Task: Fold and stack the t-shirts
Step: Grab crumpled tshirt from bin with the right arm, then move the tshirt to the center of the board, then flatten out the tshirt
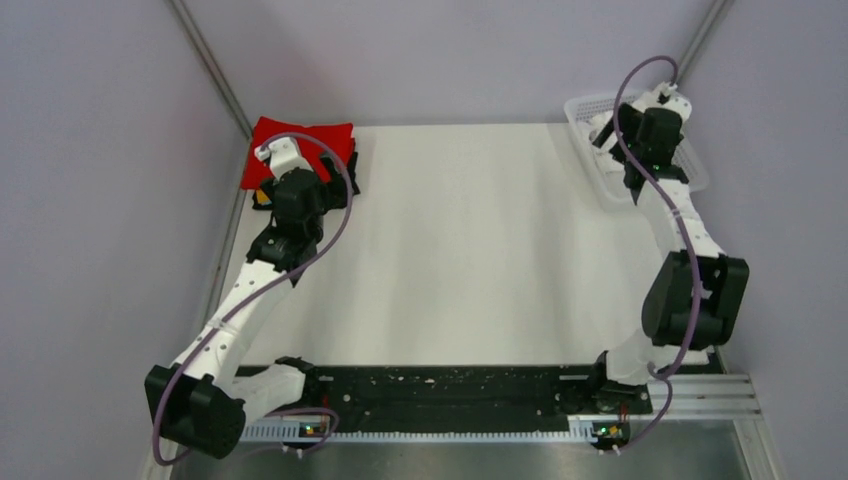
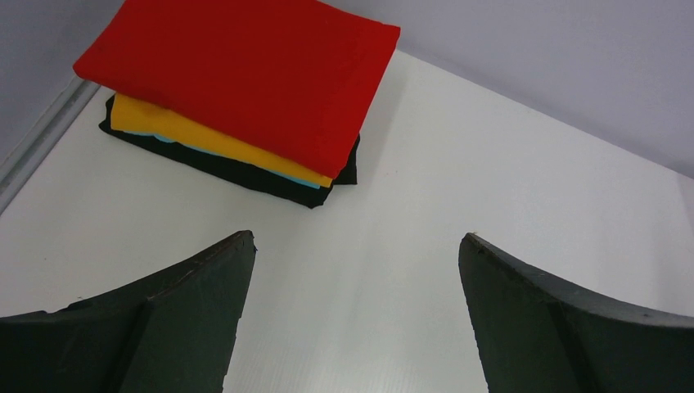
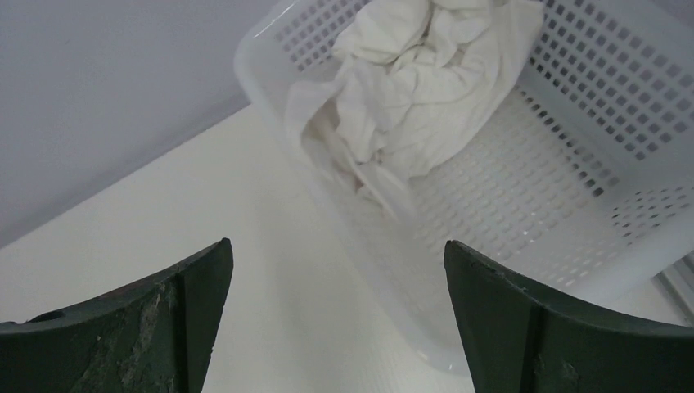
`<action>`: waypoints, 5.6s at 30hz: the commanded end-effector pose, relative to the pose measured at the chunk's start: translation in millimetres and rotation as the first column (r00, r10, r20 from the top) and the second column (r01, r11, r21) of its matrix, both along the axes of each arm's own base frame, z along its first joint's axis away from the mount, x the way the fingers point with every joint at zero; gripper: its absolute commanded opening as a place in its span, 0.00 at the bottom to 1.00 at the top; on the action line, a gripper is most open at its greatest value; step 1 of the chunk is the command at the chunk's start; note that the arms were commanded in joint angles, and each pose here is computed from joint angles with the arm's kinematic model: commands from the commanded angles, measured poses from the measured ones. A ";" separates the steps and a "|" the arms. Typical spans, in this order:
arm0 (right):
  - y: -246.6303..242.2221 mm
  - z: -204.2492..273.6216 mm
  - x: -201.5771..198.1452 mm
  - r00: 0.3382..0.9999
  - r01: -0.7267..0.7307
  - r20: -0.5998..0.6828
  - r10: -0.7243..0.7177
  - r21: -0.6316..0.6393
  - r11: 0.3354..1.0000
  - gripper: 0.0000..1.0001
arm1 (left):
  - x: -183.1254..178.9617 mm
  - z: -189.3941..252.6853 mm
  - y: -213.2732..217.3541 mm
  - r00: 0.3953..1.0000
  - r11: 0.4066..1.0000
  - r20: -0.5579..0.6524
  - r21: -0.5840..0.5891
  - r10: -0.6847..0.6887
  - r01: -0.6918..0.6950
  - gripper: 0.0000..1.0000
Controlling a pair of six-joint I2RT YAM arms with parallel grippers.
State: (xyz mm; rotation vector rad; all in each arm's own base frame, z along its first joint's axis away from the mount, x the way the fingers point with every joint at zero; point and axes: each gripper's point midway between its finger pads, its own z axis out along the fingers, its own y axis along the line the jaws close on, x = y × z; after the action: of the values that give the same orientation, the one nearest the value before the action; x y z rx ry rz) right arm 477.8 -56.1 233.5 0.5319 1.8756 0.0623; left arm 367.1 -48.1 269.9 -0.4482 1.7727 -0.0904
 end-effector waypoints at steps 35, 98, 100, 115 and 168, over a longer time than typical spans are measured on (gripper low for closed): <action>-31.9 -13.8 172.4 0.994 -0.100 0.071 0.083 0.287 0.953 0.00 | 19.5 28.1 5.8 0.999 0.997 0.014 0.056 0.043 -0.044 0.99; 358.3 -80.0 -88.4 0.570 -0.820 -0.292 0.768 -0.152 0.552 0.99 | -30.8 -143.9 -14.2 0.922 0.930 -0.358 -0.369 -0.147 0.005 0.99; 398.2 -96.7 -98.0 0.485 -0.874 -0.308 0.818 -0.125 0.470 0.98 | -31.3 -151.7 -28.1 0.911 0.905 -0.353 -0.423 -0.215 0.049 0.99; 495.1 -156.2 -107.2 0.355 -0.935 -0.344 0.869 -0.139 0.327 0.93 | -19.1 -213.3 -69.1 0.785 0.817 -0.470 -0.571 -0.404 0.079 0.57; 384.2 -77.6 -19.8 0.784 -0.618 -0.128 0.608 -0.259 0.742 0.00 | -18.4 -207.3 -7.7 0.796 0.946 -0.600 -0.298 -0.082 -0.127 0.00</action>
State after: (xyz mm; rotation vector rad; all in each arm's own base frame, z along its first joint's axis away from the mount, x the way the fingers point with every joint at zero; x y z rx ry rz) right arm 433.4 364.6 64.6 -0.4787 2.1484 0.2162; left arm 325.6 -76.5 27.0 -0.8164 2.5293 -0.3551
